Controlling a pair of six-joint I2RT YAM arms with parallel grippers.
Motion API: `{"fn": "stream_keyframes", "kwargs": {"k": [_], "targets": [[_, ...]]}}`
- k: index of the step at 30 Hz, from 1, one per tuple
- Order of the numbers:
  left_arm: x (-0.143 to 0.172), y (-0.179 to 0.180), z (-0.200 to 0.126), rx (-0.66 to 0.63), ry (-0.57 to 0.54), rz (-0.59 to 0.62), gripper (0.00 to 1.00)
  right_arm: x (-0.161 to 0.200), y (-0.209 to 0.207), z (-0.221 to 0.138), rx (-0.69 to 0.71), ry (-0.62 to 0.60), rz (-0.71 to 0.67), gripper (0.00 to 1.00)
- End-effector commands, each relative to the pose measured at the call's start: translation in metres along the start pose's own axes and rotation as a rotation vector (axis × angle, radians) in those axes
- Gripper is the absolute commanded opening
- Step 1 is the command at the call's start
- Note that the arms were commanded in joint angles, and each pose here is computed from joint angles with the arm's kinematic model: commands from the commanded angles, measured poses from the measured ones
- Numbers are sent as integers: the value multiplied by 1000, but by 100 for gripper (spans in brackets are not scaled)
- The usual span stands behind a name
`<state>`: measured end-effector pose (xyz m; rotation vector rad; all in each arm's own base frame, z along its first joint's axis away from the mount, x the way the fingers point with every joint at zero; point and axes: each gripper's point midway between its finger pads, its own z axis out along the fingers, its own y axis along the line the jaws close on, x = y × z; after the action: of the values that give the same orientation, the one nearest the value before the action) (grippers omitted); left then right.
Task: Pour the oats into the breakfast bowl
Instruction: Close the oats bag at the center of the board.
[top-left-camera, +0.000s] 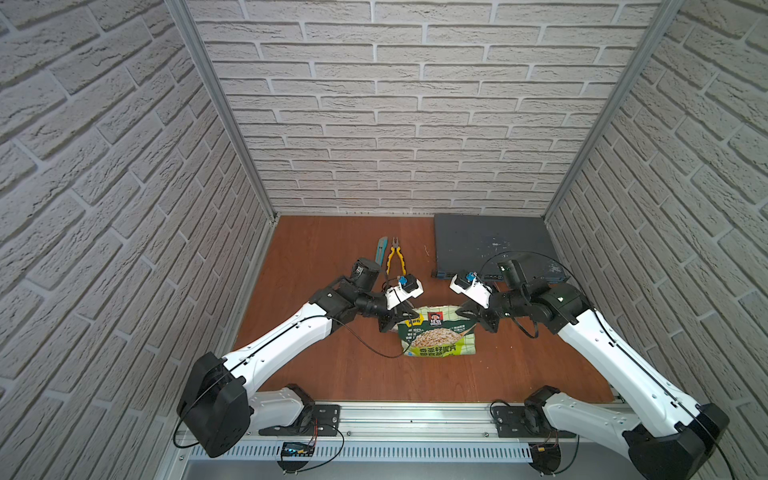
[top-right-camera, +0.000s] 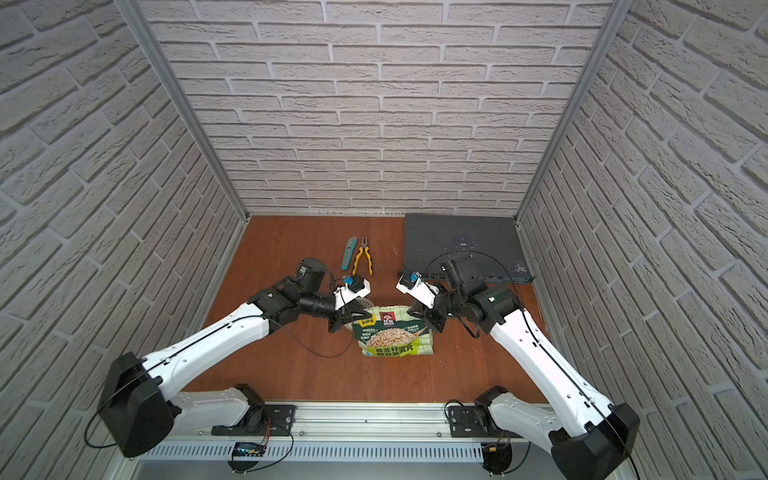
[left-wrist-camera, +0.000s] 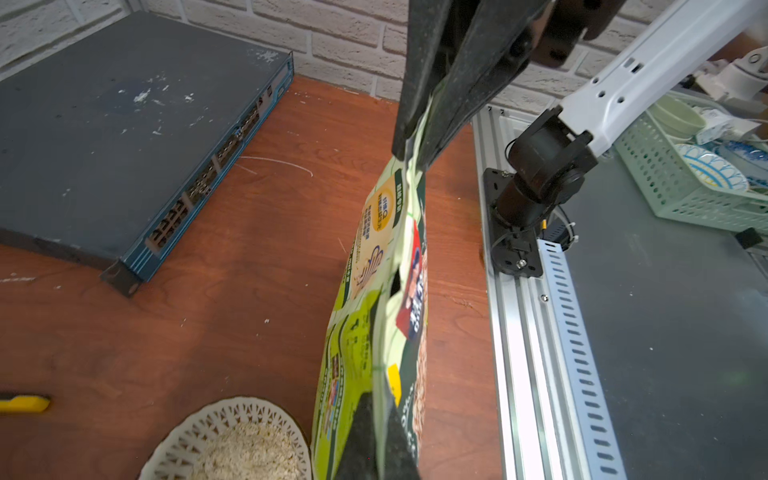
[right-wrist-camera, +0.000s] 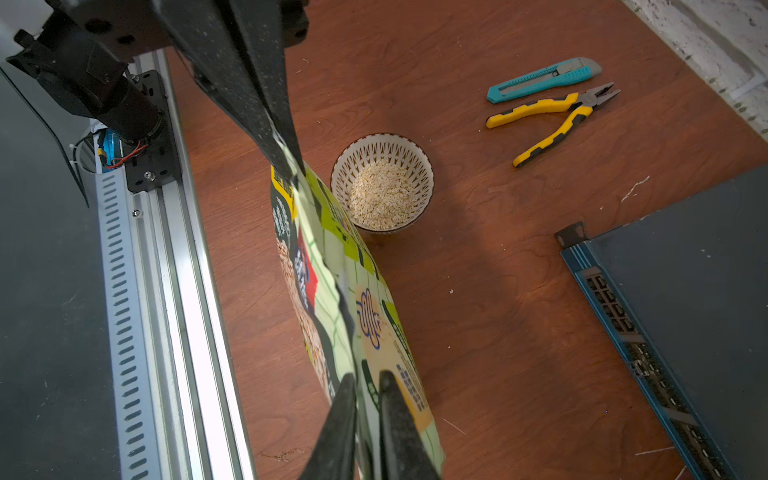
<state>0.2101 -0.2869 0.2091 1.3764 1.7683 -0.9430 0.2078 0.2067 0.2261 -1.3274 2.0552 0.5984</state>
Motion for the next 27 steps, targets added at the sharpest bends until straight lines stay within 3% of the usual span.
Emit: {"fn": "stream_keyframes", "kwargs": {"k": [1,7,12,15,18,22,27], "targets": [[-21,0,-13,-53,-69,79,0,-6,-1,9,-28,-14,0,24],[-26,-2,-12,-50,-86,106,0,-4,1,23,-91,39,5,38],[-20,0,-12,-66,-76,103,0,3,4,26,-111,85,8,42],[-15,1,-13,-86,-73,84,9,7,5,26,-116,109,-28,31],[-10,2,-15,-110,-83,66,21,10,6,24,-122,134,-32,5],[-2,3,-19,-152,-89,52,37,10,4,21,-98,144,-47,4],[11,5,-21,-192,-62,30,42,6,-1,19,-45,147,-76,4]]}}
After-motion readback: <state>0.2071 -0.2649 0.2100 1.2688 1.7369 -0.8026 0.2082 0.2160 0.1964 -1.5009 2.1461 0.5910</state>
